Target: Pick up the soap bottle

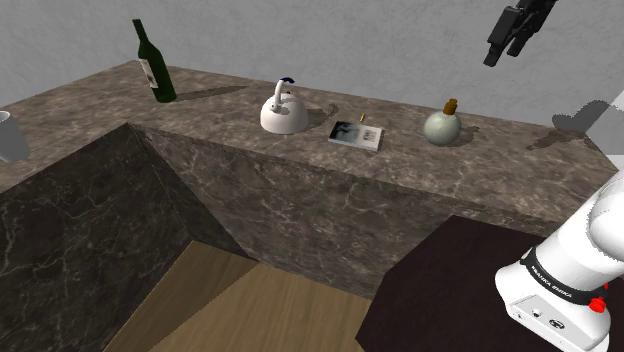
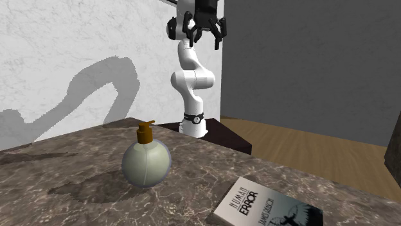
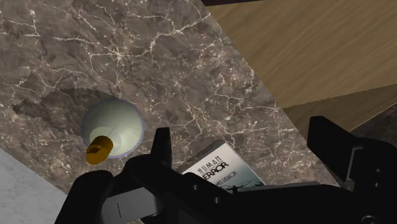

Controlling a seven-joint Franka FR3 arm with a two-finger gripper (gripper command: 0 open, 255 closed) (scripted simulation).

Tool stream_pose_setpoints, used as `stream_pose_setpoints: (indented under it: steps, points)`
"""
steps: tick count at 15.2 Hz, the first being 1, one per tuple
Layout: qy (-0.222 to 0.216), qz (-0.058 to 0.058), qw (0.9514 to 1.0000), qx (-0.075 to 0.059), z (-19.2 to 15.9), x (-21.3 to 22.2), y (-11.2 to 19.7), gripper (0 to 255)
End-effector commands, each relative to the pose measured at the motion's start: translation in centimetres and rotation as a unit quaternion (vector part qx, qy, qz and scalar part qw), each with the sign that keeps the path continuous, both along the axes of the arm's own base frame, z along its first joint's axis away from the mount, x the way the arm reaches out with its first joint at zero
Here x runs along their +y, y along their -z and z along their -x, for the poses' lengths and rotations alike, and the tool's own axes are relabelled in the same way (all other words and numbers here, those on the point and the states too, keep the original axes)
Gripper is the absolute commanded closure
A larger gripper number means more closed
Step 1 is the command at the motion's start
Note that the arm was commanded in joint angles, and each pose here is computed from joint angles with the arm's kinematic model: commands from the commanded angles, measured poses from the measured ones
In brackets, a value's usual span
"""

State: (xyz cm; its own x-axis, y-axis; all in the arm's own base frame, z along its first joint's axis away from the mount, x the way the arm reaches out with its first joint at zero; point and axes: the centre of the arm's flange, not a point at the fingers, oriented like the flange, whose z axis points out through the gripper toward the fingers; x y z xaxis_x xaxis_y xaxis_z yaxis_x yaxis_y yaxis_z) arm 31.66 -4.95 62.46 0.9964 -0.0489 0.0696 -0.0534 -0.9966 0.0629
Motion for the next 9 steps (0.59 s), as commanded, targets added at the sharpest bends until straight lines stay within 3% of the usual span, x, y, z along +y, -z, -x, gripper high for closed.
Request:
stream_pose_setpoints:
  steps: [1, 9]
  points:
    - [0.000, 0.000, 1.0000, 0.000, 0.0, 0.0, 0.0, 0]
    - [0.008, -0.017, 0.9996, 0.020, -5.7, -7.7, 5.8, 0]
